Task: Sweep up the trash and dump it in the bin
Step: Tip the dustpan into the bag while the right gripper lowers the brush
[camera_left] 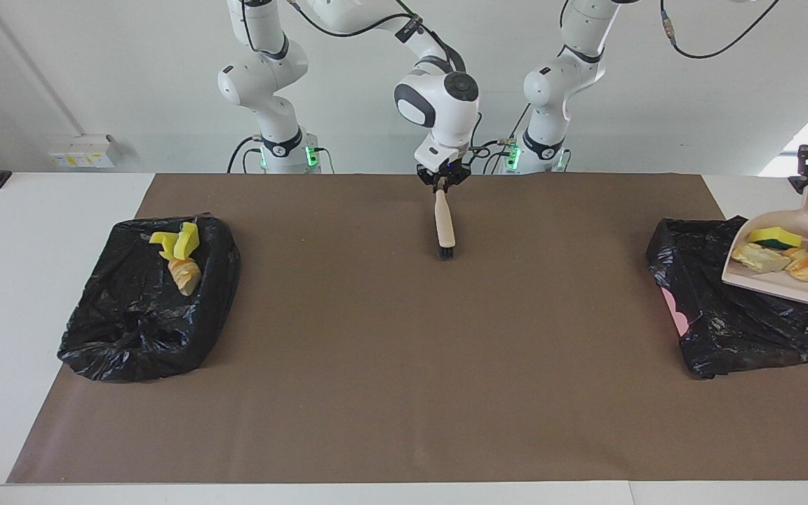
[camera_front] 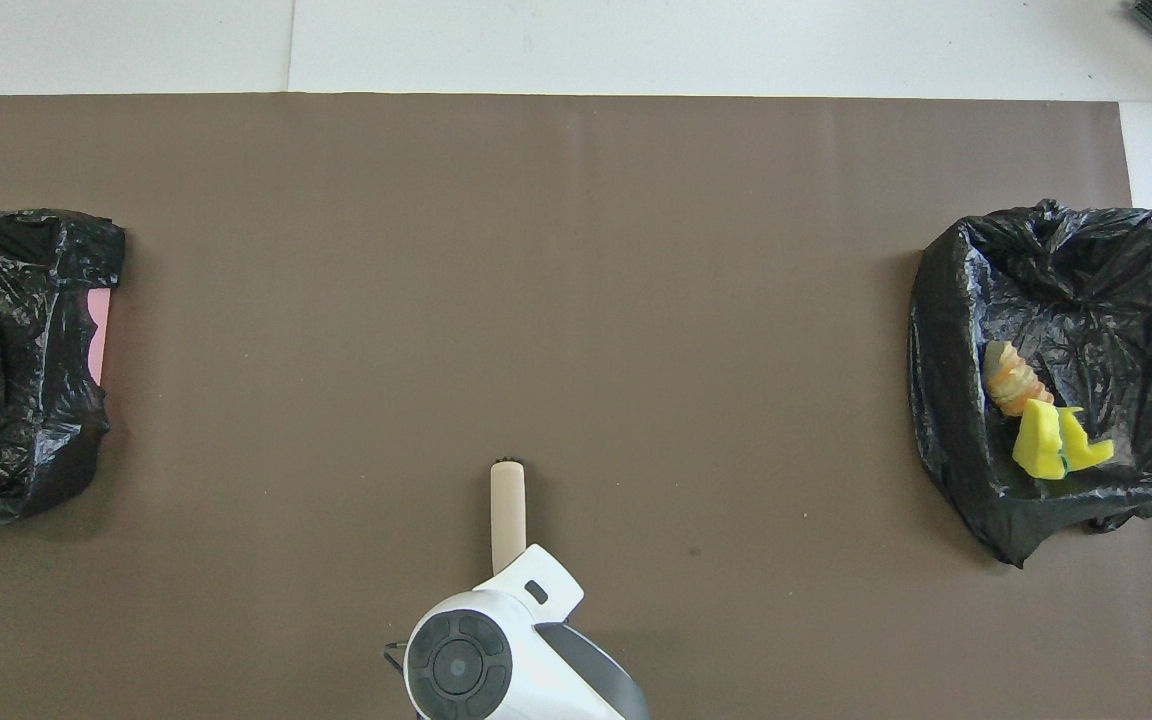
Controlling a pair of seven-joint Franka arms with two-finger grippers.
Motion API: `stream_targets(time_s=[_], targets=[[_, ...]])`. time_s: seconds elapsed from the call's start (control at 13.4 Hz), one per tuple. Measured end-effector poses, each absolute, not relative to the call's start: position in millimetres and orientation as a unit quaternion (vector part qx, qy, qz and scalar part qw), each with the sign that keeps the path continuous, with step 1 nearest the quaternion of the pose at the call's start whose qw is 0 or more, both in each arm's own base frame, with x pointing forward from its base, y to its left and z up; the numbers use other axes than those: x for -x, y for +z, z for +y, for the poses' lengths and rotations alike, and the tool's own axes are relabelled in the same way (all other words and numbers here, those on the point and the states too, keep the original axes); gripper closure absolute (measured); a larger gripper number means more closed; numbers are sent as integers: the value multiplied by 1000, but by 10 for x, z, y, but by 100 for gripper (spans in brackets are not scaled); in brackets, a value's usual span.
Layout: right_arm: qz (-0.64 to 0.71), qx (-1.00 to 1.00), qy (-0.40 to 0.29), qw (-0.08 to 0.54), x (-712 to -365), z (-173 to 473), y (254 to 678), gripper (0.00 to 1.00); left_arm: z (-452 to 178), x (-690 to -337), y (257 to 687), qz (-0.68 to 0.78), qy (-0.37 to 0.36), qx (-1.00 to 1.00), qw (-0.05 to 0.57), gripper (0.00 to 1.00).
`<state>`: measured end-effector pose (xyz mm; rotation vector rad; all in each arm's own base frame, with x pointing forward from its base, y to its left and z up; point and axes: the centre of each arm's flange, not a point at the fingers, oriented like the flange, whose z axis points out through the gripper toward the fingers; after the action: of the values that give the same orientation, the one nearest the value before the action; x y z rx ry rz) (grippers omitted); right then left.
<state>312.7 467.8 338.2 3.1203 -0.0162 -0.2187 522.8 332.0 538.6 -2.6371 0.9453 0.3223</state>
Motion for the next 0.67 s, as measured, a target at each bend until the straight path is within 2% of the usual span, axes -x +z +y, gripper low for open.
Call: stream_targets(time_s=[0.3, 0.37, 0.67], targets=[[-5, -997, -70, 6, -3130, 4692, 3348, 74, 2874, -5403, 5385, 390, 202, 876, 202, 69], [-5, -997, -70, 6, -3130, 4692, 3348, 69, 2751, -5445, 5397, 400, 222, 863, 213, 69], [-4, -997, -78, 16, -3168, 4721, 3479, 22, 2476, -5541, 5484, 426, 282, 818, 264, 69]])
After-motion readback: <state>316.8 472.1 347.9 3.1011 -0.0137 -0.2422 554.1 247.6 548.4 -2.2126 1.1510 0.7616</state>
